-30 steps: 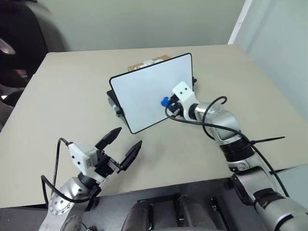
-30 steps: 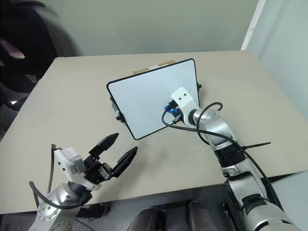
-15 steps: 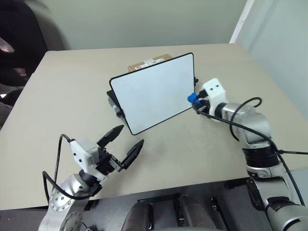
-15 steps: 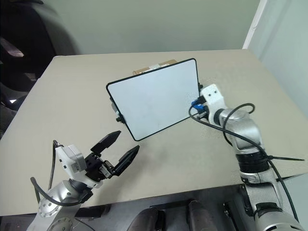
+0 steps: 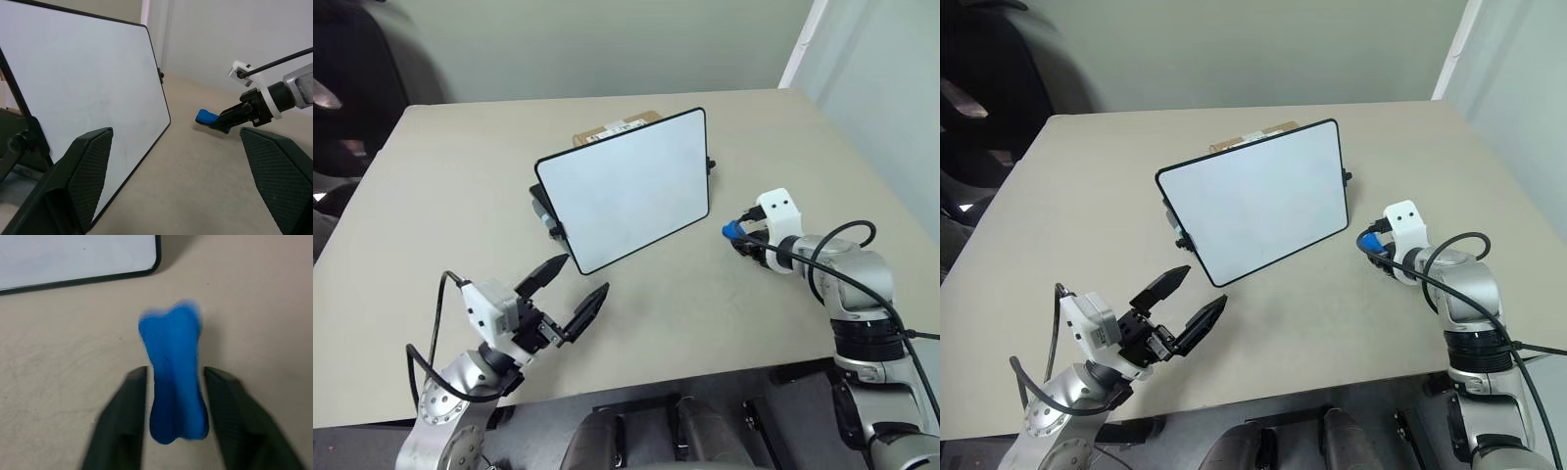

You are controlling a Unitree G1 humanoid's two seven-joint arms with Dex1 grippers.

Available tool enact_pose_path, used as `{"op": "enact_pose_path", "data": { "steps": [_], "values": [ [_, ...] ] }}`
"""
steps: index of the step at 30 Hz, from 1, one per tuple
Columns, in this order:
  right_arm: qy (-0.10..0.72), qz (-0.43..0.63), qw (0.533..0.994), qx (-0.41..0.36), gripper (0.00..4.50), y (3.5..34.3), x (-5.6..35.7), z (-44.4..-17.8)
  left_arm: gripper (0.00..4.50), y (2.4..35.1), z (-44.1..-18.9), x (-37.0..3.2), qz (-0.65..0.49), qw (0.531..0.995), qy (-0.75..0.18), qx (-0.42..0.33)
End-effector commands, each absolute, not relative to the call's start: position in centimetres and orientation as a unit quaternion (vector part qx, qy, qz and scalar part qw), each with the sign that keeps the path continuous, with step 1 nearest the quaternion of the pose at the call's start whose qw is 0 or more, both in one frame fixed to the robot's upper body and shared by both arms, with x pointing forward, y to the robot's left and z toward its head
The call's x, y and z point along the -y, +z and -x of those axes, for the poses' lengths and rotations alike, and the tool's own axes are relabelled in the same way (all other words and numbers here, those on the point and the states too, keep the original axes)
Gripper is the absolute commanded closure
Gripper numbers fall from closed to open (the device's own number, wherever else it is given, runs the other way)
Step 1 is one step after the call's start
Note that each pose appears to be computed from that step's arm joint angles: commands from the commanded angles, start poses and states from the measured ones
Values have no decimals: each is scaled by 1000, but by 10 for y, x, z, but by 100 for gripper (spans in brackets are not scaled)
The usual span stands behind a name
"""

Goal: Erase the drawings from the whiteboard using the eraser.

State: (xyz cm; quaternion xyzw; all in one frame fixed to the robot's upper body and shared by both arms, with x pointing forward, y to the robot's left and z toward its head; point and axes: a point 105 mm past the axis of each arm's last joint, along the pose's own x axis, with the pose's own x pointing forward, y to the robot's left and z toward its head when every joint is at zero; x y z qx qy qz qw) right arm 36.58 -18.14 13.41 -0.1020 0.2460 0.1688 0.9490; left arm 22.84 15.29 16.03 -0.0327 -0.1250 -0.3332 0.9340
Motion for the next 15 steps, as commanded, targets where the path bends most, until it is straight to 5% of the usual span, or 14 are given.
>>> {"op": "enact_pose_path", "data": {
  "steps": [1,3,9,15],
  "values": [
    [170,127,958,-192,124,152,191,-363,0,167,-229,-154,26,931,-337,139],
    [200,141,958,-149,55,160,188,-352,0,167,-230,-153,24,928,-345,140],
    [287,139,948,-22,55,184,170,-314,0,169,-233,-150,20,923,-356,146],
    [352,92,931,-4,55,176,148,-293,0,170,-236,-150,14,923,-354,150]
  ]
}}
